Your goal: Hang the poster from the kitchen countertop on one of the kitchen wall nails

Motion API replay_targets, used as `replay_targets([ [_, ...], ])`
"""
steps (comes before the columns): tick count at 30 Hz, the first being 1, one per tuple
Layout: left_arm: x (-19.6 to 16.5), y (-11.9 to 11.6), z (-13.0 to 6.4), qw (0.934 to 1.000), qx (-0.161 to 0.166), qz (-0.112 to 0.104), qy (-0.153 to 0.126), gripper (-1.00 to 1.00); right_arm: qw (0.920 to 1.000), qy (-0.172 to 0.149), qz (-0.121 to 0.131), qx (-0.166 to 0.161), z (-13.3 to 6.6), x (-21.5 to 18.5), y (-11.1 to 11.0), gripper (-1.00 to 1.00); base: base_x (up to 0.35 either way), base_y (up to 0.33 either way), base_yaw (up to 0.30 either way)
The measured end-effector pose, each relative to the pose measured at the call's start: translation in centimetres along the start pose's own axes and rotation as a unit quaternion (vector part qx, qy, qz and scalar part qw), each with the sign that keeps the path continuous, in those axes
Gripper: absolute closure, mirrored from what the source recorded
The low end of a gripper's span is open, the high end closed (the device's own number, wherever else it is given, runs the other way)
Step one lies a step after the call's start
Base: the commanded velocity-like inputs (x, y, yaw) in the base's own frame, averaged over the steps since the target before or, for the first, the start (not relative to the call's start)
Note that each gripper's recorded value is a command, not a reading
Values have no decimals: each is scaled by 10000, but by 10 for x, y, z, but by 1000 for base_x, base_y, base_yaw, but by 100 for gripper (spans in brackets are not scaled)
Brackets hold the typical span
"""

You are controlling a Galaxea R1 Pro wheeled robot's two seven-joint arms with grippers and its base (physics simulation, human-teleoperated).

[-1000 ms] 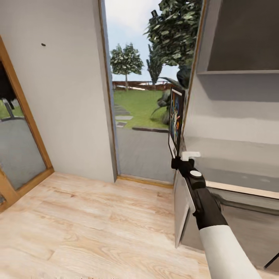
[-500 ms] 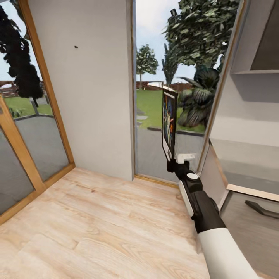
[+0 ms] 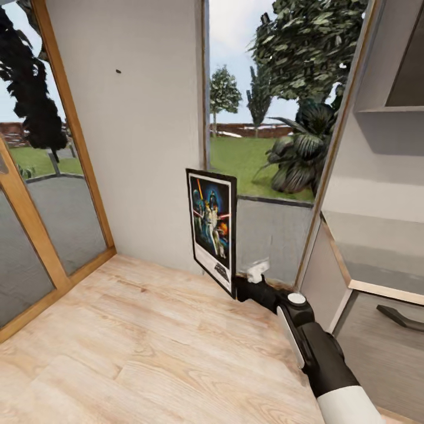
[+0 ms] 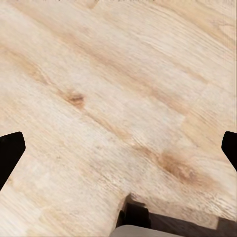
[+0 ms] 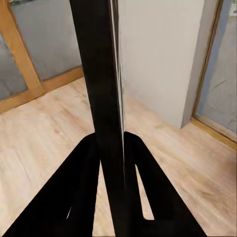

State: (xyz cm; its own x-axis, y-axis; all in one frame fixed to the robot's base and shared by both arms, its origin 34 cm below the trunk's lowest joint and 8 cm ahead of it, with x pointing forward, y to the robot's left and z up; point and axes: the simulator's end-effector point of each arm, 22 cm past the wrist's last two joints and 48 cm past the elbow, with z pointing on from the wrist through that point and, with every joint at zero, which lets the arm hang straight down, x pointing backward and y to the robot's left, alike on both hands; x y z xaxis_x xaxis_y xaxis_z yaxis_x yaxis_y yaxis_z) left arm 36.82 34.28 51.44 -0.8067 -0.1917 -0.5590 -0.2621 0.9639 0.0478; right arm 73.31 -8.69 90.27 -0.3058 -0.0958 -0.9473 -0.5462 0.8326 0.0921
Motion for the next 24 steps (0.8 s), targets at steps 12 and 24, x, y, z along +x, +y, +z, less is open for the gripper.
replay_targets([
  [12, -9, -3, -4, 10000, 26, 24, -58, -100, 9924, -158, 720, -982, -70, 29, -21, 100, 0, 0, 0],
  [24, -17, -3, -20, 10000, 43, 51, -22, -100, 9926, -159, 731, -958, -77, 10, -22, 100, 0, 0, 0],
])
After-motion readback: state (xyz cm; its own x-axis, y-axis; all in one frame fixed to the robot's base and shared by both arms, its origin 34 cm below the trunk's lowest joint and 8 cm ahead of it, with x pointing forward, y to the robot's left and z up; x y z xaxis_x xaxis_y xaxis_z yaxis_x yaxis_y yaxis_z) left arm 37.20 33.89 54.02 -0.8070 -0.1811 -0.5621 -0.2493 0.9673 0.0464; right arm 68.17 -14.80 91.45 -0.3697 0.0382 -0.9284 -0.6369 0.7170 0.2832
